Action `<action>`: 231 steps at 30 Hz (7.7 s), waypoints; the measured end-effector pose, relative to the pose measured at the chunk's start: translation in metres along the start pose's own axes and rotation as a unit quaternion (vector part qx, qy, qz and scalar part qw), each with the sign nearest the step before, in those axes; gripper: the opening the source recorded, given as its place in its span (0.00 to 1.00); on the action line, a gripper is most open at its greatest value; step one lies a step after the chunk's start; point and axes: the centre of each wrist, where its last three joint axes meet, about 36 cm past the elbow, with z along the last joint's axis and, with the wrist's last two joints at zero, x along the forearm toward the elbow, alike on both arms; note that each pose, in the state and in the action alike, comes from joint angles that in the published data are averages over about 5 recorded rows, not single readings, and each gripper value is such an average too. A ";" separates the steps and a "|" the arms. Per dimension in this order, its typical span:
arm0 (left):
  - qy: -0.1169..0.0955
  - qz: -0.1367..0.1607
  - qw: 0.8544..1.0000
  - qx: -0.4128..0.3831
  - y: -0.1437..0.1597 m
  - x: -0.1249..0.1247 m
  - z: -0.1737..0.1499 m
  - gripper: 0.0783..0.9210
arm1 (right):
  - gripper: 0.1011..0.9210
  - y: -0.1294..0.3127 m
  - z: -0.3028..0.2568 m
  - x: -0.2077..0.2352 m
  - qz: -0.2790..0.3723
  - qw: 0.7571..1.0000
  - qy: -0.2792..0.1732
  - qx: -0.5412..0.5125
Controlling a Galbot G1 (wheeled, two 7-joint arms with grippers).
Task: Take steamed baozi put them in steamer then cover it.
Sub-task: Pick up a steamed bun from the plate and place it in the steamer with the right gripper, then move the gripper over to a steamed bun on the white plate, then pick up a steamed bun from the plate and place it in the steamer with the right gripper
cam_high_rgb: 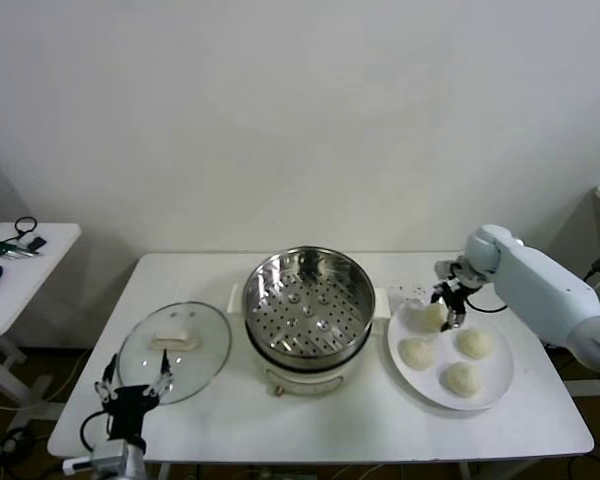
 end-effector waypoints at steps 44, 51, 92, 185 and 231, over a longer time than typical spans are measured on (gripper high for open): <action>0.015 0.007 1.000 -0.007 0.002 0.018 0.008 0.88 | 0.78 -0.054 -0.350 0.107 0.041 0.792 0.052 0.607; 0.020 0.007 1.000 -0.007 0.004 0.019 0.011 0.88 | 0.78 -0.051 -0.359 0.077 0.028 0.777 0.063 0.626; 0.028 0.006 1.000 0.009 -0.003 0.018 0.006 0.88 | 0.88 -0.044 -0.278 0.137 0.066 0.836 0.025 0.545; 0.045 0.008 0.999 0.006 -0.005 0.036 0.005 0.88 | 0.76 0.039 -0.030 0.033 0.004 0.995 -0.064 -0.076; 0.026 0.006 1.000 0.005 -0.019 0.051 -0.014 0.88 | 0.76 -0.044 -0.342 0.102 0.007 0.992 -0.119 0.040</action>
